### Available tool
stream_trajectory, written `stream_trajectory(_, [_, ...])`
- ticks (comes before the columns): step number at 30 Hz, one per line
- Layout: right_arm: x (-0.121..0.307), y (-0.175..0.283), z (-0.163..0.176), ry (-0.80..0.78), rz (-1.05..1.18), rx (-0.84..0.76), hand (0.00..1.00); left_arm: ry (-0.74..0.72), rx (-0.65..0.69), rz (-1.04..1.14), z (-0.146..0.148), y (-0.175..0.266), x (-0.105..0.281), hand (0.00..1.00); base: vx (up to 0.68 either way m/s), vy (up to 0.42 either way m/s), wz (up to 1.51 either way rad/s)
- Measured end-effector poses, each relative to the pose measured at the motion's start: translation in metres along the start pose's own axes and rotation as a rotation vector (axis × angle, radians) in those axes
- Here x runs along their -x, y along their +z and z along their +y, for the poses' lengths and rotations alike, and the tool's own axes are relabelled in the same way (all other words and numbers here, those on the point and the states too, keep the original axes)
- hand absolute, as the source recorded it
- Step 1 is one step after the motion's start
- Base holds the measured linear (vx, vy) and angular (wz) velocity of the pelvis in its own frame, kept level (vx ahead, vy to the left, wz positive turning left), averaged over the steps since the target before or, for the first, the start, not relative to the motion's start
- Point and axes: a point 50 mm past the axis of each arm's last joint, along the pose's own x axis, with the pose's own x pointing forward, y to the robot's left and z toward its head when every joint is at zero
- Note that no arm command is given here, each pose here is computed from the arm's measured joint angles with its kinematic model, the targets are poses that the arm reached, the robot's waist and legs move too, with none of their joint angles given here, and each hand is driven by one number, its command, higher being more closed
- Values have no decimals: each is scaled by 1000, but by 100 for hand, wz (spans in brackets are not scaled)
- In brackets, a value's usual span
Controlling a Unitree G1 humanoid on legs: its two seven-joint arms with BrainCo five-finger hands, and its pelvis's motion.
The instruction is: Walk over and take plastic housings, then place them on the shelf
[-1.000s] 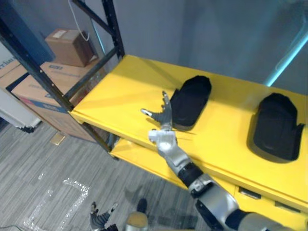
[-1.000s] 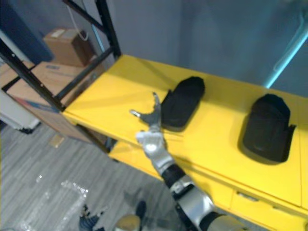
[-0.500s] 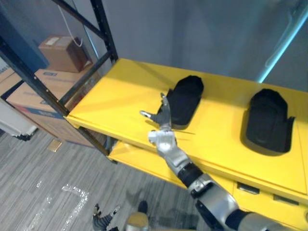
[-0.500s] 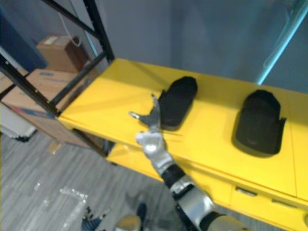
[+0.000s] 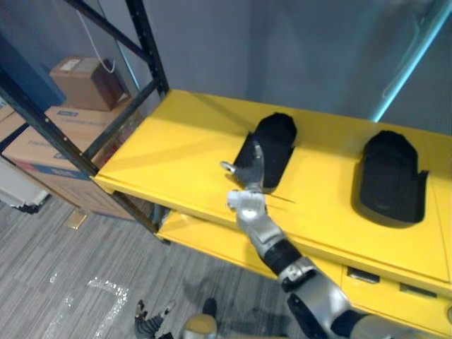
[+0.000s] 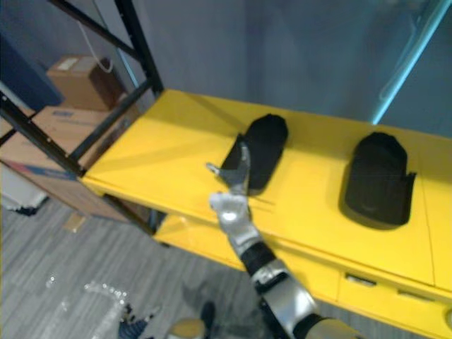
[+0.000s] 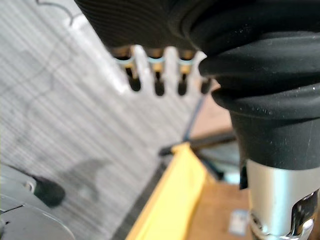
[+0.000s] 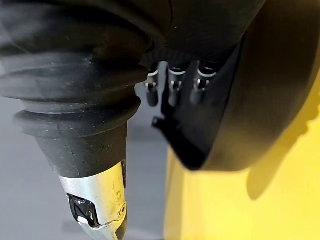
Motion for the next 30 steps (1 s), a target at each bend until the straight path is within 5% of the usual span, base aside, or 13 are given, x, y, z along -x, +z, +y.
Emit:
stream_trajectory(21, [0,-5,-11,-38,-40,-17,0,-1,11,-16,-2,4,-3,0,0,0,0])
stream_trajectory(30, [44,66,32,276,-518,-107,0,-81,-98,26,-2,3,-11,0,6,-3,-1])
